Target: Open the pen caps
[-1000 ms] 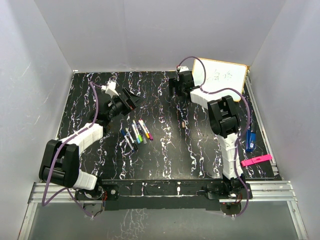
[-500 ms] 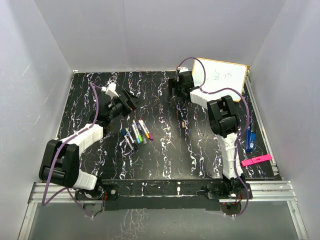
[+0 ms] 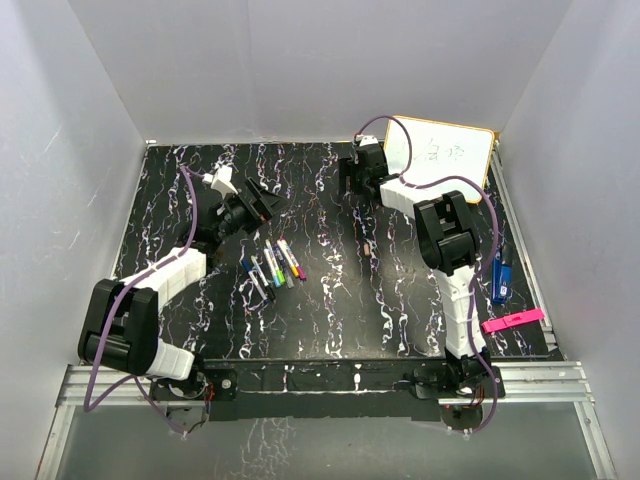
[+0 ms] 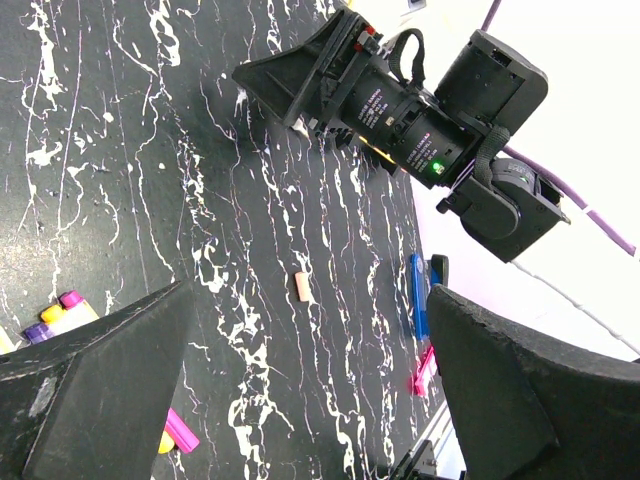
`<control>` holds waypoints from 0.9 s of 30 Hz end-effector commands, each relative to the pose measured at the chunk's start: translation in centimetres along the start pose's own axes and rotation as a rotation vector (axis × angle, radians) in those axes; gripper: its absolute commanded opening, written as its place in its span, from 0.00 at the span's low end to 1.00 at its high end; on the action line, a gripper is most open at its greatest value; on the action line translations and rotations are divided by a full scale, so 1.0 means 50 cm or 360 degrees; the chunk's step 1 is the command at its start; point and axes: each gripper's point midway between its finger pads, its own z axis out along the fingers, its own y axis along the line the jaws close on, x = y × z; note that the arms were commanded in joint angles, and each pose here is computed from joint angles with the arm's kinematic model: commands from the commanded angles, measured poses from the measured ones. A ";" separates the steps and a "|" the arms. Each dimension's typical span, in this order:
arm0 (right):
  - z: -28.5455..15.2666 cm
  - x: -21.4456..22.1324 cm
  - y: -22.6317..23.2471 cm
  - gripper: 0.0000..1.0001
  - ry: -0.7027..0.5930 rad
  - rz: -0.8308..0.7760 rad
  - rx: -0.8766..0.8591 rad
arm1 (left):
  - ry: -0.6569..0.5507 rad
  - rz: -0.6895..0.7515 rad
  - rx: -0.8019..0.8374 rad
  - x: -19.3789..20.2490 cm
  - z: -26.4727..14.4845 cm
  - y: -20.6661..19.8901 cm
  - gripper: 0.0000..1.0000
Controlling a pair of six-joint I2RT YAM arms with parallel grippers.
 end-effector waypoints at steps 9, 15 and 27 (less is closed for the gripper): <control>-0.008 -0.017 -0.021 0.54 -0.0023 -0.0039 0.0084 | -0.0056 0.0056 0.0114 -0.025 -0.010 -0.048 0.99; -0.012 0.001 -0.029 0.46 0.0018 -0.0055 0.0114 | -0.0044 0.0056 0.0122 -0.024 -0.007 -0.050 0.99; -0.028 0.041 -0.025 0.19 0.0085 -0.0044 0.0125 | -0.0046 0.0047 0.0113 -0.018 -0.011 -0.042 0.99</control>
